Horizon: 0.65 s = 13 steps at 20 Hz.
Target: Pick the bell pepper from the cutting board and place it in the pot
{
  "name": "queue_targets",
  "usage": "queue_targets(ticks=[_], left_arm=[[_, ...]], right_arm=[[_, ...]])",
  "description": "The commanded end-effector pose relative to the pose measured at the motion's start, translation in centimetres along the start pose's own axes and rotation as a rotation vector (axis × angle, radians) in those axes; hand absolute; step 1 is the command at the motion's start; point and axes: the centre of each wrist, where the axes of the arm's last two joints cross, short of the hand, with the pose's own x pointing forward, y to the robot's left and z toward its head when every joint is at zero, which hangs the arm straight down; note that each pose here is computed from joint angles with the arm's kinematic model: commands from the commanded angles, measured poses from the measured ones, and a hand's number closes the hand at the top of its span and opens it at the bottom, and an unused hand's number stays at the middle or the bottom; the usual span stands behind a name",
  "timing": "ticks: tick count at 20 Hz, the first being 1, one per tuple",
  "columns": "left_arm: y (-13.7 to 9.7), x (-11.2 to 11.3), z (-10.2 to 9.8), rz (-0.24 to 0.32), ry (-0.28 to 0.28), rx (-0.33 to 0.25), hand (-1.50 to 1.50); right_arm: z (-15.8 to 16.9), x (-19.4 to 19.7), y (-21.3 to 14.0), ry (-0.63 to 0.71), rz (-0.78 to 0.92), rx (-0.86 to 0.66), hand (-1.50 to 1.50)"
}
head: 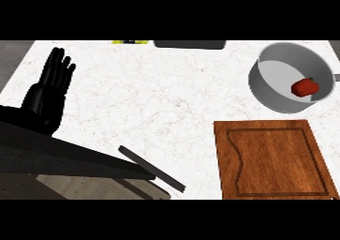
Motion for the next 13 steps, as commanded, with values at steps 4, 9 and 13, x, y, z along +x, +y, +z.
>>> queue_targets(ticks=[4,9,13], left_arm=[[-0.8,0.1,-0.4,0.027,-0.032,0.003,0.00],[-1.2,0.0,-0.3,0.021,-0.021,-0.010,0.00],[-0.6,-0.4,-0.1,0.028,-0.015,0.011,0.00]], right_arm=[[3.0,-0.6,-3.4,-0.028,-0.038,-0.045,-1.50],[3.1,1.2,-5.8,-0.008,-0.024,-0.072,-1.50],[4.6,0.4,-6.5,-0.006,-0.022,-0.080,-1.50]])
